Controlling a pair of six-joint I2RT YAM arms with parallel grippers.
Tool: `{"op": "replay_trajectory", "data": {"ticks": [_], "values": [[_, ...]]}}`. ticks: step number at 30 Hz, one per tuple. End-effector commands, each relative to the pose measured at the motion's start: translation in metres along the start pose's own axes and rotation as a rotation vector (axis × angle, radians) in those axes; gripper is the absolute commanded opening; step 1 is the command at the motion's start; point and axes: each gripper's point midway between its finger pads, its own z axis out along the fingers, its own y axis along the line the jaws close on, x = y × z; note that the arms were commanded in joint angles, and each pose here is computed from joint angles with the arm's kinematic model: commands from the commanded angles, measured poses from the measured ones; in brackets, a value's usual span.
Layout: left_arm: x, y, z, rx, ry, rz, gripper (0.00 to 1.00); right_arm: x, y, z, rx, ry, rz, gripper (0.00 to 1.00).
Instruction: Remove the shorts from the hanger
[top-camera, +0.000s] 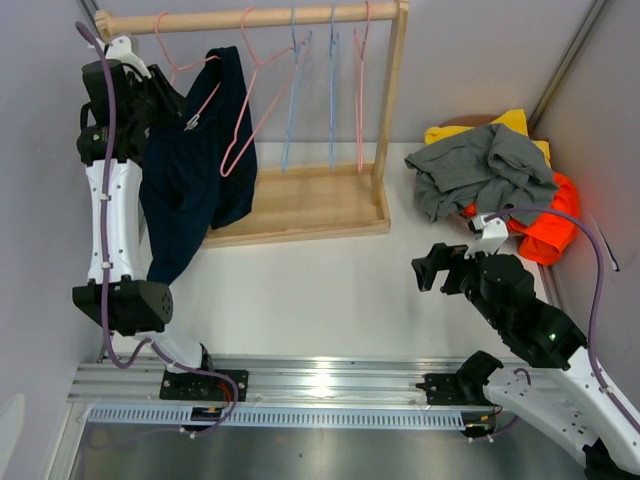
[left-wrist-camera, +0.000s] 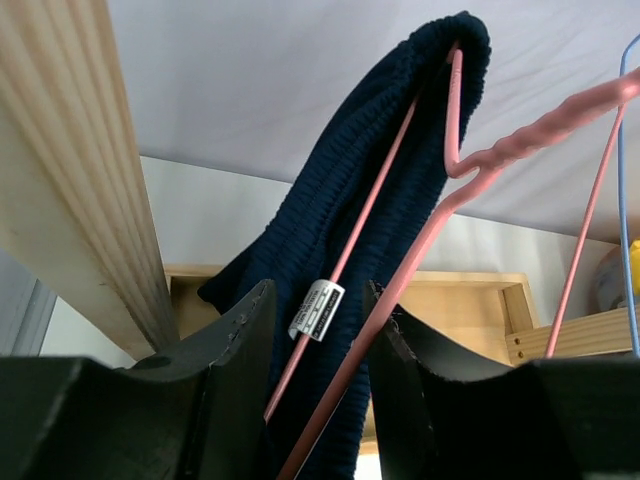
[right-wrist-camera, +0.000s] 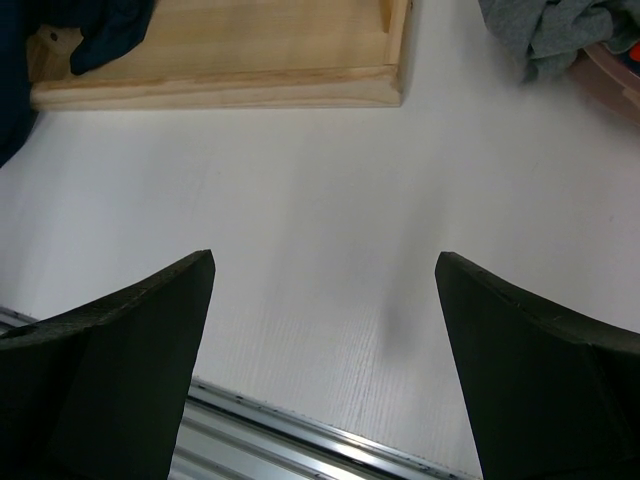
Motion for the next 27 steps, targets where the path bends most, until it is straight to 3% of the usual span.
{"op": "replay_trajectory", "data": {"ticks": [1, 4, 12, 19, 27], "values": [[-0.021, -0.013, -0.017, 0.011, -0.065, 0.024, 0.12, -0.005, 0.002, -0.003, -0.012, -0.023, 0.022, 1.0], [-0.04, -0.023, -0.029, 0.023, -0.111, 0.032, 0.0, -0.003, 0.002, -0.003, -0.013, -0.024, 0.024, 1.0], [-0.097, -0.074, -0.103, 0.12, -0.295, 0.088, 0.0, -0.002, 0.004, 0.0, -0.02, -0.026, 0.027, 0.99], [-0.128, -0.092, -0.151, 0.164, -0.412, 0.079, 0.0, -0.005, 0.006, -0.004, -0.033, -0.036, 0.043, 0.99], [-0.118, -0.091, -0.142, 0.176, -0.382, 0.094, 0.0, -0.007, 0.002, -0.014, -0.034, -0.053, 0.068, 0.99]]}}
